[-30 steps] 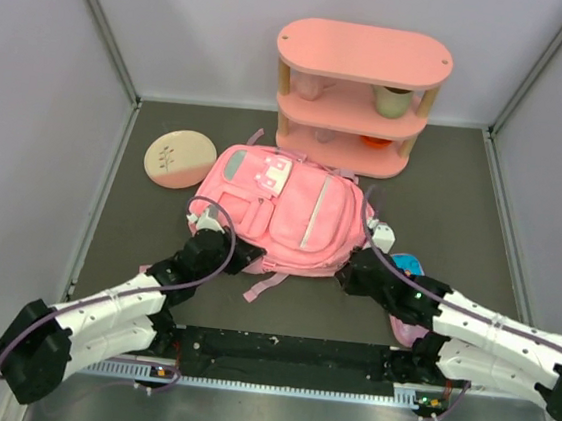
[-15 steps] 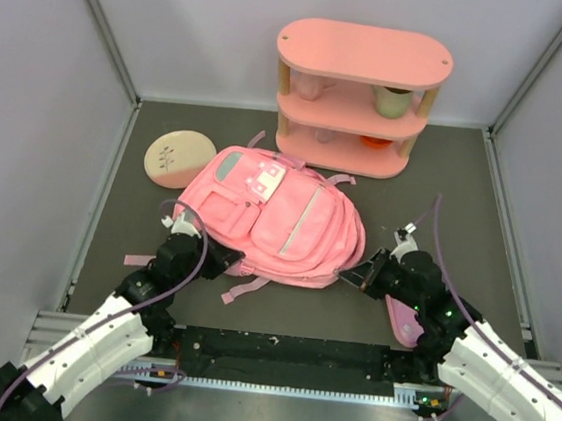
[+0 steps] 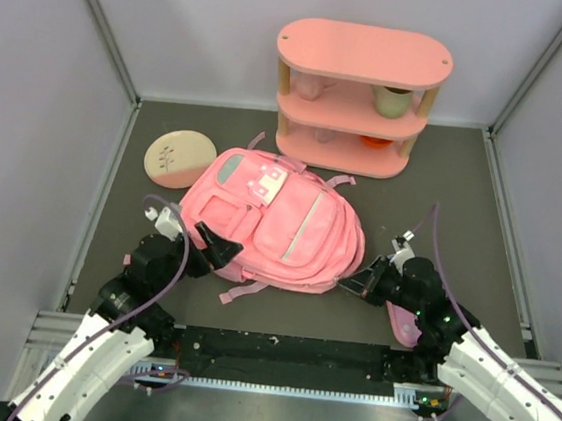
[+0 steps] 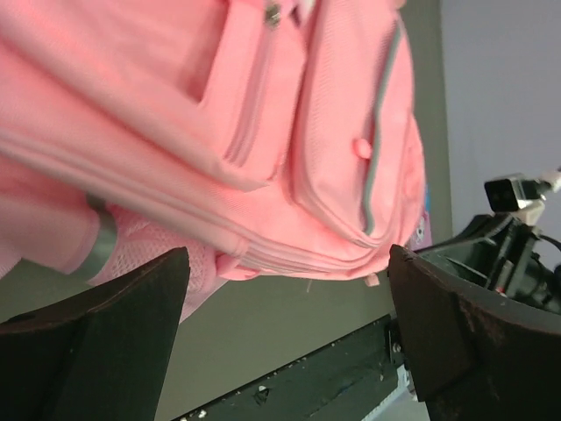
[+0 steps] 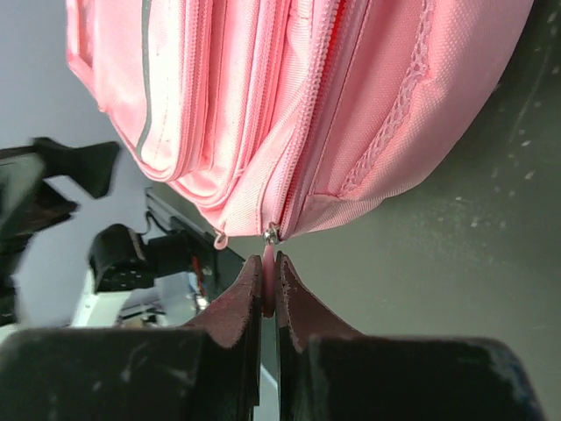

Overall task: Pack the student bag
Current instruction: Zip the student bag at the center of the board.

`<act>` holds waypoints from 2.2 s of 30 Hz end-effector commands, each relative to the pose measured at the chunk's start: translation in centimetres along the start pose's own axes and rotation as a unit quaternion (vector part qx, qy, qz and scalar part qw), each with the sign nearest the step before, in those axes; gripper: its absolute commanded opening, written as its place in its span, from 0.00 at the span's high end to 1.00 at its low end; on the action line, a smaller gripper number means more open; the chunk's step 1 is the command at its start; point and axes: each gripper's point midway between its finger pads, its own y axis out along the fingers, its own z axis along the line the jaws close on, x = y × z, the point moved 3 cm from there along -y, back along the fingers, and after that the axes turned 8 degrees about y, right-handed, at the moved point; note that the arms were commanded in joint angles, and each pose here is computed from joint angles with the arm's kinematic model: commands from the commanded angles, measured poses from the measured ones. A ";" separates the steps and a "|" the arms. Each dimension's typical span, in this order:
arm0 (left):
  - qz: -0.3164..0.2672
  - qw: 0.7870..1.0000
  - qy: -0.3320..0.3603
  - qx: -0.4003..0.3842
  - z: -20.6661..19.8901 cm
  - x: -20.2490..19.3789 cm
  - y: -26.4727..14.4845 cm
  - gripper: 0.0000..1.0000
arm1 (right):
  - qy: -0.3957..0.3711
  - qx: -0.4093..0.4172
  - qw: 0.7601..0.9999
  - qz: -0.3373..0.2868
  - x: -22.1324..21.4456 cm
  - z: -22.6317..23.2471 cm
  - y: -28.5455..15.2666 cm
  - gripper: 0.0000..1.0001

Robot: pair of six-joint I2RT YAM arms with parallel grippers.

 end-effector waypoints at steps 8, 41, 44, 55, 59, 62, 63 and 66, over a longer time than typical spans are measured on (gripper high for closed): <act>0.063 0.971 0.195 -0.124 -8.4 -0.4 -0.7 0.01 | -0.164 -0.056 0.985 -0.002 1.9 1.6 -1.6 1.00; 0.126 0.851 0.468 -0.200 -16.1 -14.9 9.3 0.22 | -0.031 -0.009 0.999 -0.025 1.1 2.1 -2.3 1.00; 0.140 0.851 0.470 -0.189 -14.8 -15.5 9.4 0.38 | -0.018 -0.008 0.999 -0.031 1.2 2.3 -2.3 1.00; 0.177 0.849 0.471 -0.161 -13.2 -17.2 10.3 1.00 | 0.015 0.005 0.999 -0.034 1.2 2.9 -2.5 1.00; 0.204 0.844 0.466 -0.169 -12.5 -18.2 9.8 1.00 | 0.057 0.005 0.996 -0.070 2.1 2.7 -2.4 1.00; 0.213 0.845 0.461 -0.166 -11.2 -18.6 9.2 1.00 | 0.060 -0.025 0.992 -0.112 3.3 2.1 -2.8 1.00; 0.207 0.848 0.457 -0.168 -11.3 -18.1 8.8 1.00 | 0.043 -0.031 0.991 -0.125 3.8 2.6 -3.2 1.00; 0.200 0.855 0.447 -0.170 -10.5 -17.2 7.4 1.00 | 0.034 -0.067 0.987 -0.144 4.5 1.9 -3.3 1.00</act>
